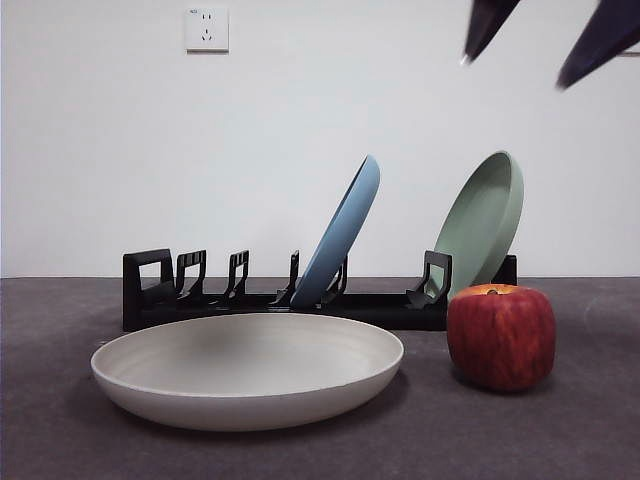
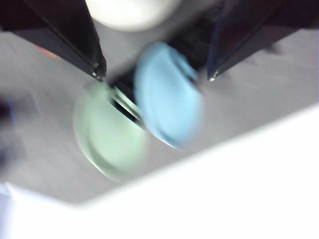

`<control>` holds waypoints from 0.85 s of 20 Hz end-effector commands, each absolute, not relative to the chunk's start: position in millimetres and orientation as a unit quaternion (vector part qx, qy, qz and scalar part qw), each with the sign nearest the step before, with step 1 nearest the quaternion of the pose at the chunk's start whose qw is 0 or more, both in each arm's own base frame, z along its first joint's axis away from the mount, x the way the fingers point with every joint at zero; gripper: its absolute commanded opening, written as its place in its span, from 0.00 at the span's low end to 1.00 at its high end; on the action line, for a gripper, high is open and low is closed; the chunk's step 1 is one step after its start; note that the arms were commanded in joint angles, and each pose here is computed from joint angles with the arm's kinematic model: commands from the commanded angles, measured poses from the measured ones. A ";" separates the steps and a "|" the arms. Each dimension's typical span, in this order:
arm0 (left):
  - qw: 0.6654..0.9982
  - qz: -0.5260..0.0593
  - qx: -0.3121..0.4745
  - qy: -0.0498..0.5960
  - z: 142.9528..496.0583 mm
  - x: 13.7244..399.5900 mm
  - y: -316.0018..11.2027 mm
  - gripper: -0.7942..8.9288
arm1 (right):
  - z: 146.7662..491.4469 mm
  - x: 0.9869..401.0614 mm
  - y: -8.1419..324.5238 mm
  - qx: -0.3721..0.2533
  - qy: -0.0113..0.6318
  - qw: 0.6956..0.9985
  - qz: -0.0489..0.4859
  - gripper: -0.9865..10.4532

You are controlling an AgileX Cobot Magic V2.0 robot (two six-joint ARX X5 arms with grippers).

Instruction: Take the yellow plate from the plate rack,put the plate on the table,take the apple from the table,put the apple in the plate

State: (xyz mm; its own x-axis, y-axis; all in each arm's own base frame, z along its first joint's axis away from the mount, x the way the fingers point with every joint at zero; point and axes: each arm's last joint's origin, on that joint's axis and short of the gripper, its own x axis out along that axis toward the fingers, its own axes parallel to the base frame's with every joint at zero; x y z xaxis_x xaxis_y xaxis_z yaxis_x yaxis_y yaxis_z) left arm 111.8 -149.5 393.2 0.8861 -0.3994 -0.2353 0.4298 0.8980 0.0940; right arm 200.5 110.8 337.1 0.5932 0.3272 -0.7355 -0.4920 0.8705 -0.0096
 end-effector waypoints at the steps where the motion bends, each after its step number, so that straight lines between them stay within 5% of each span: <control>1: 0.981 -0.175 0.059 0.064 408.3 98.8 -122.8 0.44 | 318.9 213.2 126.8 -0.128 0.421 0.865 0.240 0.61; 9: 0.997 -0.083 0.011 0.006 425.8 64.0 -60.6 0.44 | 234.2 259.5 157.7 -0.168 0.561 0.779 0.223 0.61; 17: 0.997 -0.058 0.036 0.024 420.3 62.1 -56.1 0.44 | 181.2 272.8 165.8 -0.188 0.641 0.715 0.208 0.60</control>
State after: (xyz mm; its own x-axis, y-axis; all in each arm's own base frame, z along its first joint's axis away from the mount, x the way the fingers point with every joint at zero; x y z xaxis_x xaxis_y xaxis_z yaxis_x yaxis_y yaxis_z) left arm 62.1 -56.6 420.4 0.9910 -0.1220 -0.0550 0.1253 0.9903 0.0600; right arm 272.8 164.9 183.2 0.1003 0.0600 -0.9931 -0.5307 0.8475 -0.0024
